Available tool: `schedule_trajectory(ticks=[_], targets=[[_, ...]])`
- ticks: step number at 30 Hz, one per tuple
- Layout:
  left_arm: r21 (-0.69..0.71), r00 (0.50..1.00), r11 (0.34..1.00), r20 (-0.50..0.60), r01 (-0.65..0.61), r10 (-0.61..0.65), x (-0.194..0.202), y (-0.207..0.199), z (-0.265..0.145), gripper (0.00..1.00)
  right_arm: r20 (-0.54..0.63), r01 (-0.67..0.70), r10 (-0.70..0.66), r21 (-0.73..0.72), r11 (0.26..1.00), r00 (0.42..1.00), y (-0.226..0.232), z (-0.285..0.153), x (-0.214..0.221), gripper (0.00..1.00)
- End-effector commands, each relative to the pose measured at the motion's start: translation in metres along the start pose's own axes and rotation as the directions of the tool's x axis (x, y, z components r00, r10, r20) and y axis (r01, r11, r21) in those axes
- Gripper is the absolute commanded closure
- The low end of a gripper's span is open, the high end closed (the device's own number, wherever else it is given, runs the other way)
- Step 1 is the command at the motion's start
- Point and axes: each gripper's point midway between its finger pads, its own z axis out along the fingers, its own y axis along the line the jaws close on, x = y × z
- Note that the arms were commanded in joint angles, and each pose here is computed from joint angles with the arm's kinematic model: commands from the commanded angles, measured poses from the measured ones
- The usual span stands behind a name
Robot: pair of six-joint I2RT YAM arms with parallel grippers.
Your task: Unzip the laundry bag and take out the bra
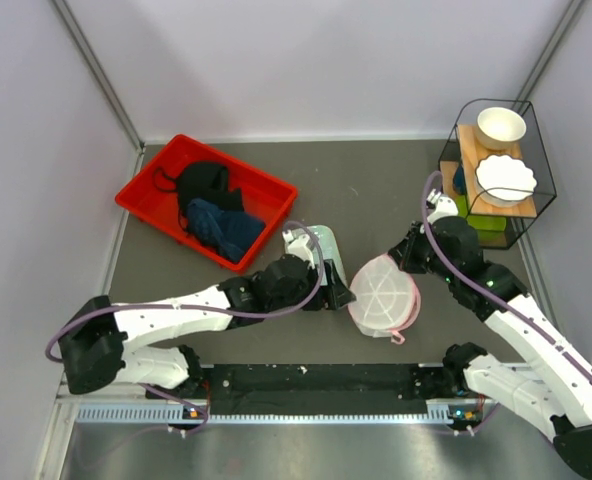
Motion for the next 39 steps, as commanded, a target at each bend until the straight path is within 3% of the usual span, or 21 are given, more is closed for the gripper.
schedule_trajectory(ticks=[1, 10, 13, 16, 22, 25, 29, 31, 35, 39], targets=[[0.157, 0.981, 0.968, -0.033, 0.195, -0.193, 0.007, -0.028, 0.010, 0.18, 0.055, 0.019, -0.018, -0.023, 1.000, 0.998, 0.009, -0.003, -0.017, 1.00], [0.271, 0.954, 0.916, -0.133, 0.296, -0.269, 0.026, -0.042, 0.034, 0.28, 0.056, 0.020, -0.018, -0.031, 0.999, 0.998, 0.010, -0.005, -0.017, 1.00], [0.299, 0.946, 0.898, -0.121, 0.323, -0.300, 0.024, -0.042, 0.034, 0.48, 0.063, 0.025, -0.024, -0.022, 0.999, 0.998, 0.007, -0.006, -0.017, 1.00], [0.246, 0.959, 0.927, -0.108, 0.283, -0.264, 0.022, -0.035, 0.033, 0.68, 0.065, 0.031, -0.032, 0.004, 1.000, 0.997, 0.001, -0.008, -0.016, 1.00], [0.067, 0.994, 0.994, -0.069, 0.090, -0.085, -0.007, -0.026, 0.030, 0.84, 0.076, 0.048, -0.051, 0.046, 0.998, 0.996, -0.011, -0.022, -0.013, 1.00], [0.092, 1.000, 0.995, -0.007, 0.022, -0.022, -0.039, -0.042, 0.033, 0.92, 0.065, 0.043, -0.045, 0.036, 0.998, 0.997, -0.011, -0.028, -0.009, 1.00], [0.113, 0.999, 0.993, 0.013, -0.045, 0.044, -0.074, -0.043, 0.048, 0.94, 0.069, 0.041, -0.044, 0.053, 0.998, 0.997, -0.016, -0.037, -0.006, 1.00], [0.107, 0.995, 0.991, -0.053, -0.076, 0.082, -0.071, -0.032, 0.063, 0.94, 0.057, 0.036, -0.039, 0.049, 0.998, 0.998, -0.018, -0.041, 0.000, 1.00], [0.114, 0.987, 0.983, -0.056, -0.141, 0.148, -0.104, -0.038, 0.090, 0.94, 0.045, 0.019, -0.022, 0.055, 0.998, 0.999, -0.023, -0.049, 0.009, 1.00], [0.114, 0.971, 0.972, -0.095, -0.207, 0.218, -0.116, -0.043, 0.123, 0.85, 0.022, -0.014, 0.014, 0.022, 1.000, 1.000, -0.019, -0.054, 0.019, 1.00]])
